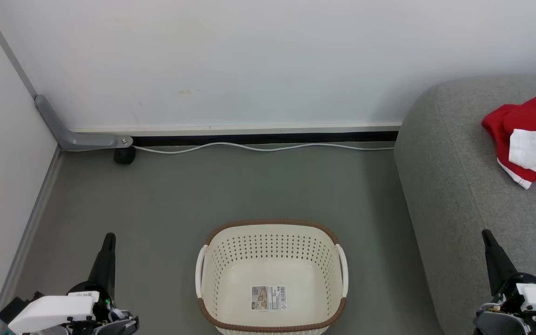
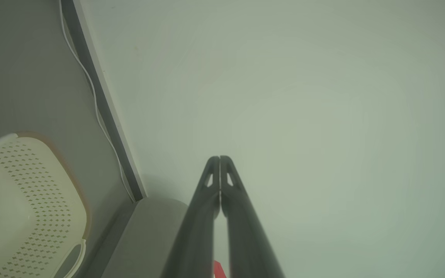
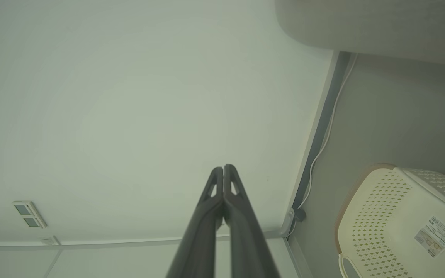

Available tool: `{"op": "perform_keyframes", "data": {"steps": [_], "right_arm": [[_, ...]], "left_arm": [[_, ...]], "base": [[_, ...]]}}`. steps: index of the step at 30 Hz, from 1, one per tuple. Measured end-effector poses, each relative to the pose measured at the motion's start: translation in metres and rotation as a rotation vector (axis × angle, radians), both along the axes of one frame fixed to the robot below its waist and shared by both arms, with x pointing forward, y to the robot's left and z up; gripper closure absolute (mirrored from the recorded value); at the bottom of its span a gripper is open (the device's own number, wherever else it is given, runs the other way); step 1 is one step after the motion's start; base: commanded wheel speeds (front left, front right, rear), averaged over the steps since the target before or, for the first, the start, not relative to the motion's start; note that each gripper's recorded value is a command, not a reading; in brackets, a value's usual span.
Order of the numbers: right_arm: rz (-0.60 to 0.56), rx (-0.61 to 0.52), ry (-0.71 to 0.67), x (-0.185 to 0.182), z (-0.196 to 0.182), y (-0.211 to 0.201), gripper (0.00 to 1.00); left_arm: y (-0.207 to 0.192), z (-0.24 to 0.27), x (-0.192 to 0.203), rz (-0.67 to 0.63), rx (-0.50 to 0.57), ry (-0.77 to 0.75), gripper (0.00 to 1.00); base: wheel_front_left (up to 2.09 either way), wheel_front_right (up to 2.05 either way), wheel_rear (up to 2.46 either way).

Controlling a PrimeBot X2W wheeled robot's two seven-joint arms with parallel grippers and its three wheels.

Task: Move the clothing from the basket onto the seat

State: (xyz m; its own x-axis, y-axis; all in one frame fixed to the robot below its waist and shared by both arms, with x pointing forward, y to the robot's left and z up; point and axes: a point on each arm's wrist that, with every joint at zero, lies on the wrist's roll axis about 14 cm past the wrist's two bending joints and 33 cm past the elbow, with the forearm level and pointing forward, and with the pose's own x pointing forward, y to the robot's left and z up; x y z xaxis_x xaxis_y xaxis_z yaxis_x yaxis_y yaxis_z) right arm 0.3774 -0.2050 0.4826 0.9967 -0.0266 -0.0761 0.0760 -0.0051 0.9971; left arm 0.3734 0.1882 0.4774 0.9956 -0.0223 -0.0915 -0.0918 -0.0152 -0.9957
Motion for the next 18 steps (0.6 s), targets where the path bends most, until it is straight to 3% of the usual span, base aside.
{"op": "perform_keyframes", "data": {"steps": [18], "right_arm": [[0.000,0.000,0.000,0.0000,0.0000,-0.0001,1.00]], "left_arm": [[-0.0001,0.0000,0.0000,-0.001,-0.001,0.000,1.00]], "base": [[0.00,0.00,0.00]]}}
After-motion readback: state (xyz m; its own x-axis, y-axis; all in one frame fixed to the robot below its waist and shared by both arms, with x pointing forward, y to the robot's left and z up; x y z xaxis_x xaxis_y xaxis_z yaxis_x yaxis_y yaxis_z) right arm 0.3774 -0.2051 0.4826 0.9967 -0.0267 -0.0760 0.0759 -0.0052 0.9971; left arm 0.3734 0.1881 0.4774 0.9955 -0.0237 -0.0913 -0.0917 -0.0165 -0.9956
